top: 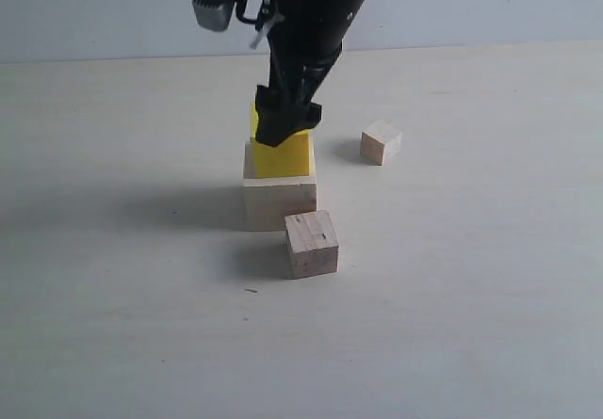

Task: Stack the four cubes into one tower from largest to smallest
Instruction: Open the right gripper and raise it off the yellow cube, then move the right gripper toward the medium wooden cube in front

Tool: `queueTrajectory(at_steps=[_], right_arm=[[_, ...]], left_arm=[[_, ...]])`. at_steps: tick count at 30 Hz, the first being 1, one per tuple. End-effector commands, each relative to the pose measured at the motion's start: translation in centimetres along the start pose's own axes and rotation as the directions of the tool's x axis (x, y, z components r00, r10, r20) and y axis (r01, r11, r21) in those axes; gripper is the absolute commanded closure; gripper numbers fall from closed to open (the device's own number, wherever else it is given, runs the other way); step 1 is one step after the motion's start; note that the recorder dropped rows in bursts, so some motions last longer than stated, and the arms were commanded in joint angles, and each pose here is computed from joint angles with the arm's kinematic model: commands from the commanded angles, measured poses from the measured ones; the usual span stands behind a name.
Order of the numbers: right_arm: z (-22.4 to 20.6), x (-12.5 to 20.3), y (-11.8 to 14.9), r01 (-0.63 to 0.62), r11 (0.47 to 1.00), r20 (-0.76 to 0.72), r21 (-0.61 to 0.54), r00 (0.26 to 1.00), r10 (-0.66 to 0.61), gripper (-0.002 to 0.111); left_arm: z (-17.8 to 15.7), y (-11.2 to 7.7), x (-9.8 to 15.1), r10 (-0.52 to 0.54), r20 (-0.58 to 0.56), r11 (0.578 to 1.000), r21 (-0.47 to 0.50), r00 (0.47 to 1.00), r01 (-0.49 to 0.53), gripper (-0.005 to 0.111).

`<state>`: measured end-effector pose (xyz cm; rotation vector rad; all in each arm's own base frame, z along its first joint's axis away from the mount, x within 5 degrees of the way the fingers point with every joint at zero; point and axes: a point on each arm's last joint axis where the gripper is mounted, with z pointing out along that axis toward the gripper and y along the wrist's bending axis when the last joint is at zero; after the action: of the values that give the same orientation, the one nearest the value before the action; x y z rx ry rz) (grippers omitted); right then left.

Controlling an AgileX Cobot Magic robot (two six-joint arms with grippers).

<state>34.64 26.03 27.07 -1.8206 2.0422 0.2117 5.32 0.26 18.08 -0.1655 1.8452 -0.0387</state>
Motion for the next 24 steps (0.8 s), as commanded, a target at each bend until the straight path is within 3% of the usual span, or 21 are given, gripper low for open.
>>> queueTrajectory(at_steps=[1, 6, 12, 16, 20, 24], right_arm=[[-4.0, -0.6, 0.4, -0.173, 0.983, 0.066, 0.06, 0.983, 0.169, 0.019], [-4.6, 0.5, 0.7, -0.414, 0.906, -0.03, 0.089, 0.908, 0.418, 0.05], [-3.9, 0.8, 1.1, -0.581, 0.812, -0.091, 0.058, 0.807, 0.584, 0.076], [-3.9, 0.8, 1.1, -0.659, 0.749, -0.084, 0.062, 0.745, 0.662, 0.109], [-4.0, 0.8, 1.3, -0.683, 0.728, -0.074, 0.059, 0.724, 0.686, 0.108], [-3.9, 1.0, 2.0, -0.707, 0.707, 0.049, 0.023, 0.707, 0.705, 0.108]], left_arm=[[0.0, 0.0, 0.0, 0.003, 0.009, 1.0, 0.006, 1.0, -0.003, 0.107], [0.0, 0.0, 0.0, 0.003, 0.009, 1.0, 0.006, 1.0, -0.003, 0.107], [0.0, 0.0, 0.0, 0.003, 0.009, 1.0, 0.006, 1.0, -0.003, 0.107], [0.0, 0.0, 0.0, 0.003, 0.009, 1.0, 0.006, 1.0, -0.003, 0.107], [0.0, 0.0, 0.0, 0.003, 0.009, 1.0, 0.006, 1.0, -0.003, 0.107], [0.0, 0.0, 0.0, 0.003, 0.009, 1.0, 0.006, 1.0, -0.003, 0.107]])
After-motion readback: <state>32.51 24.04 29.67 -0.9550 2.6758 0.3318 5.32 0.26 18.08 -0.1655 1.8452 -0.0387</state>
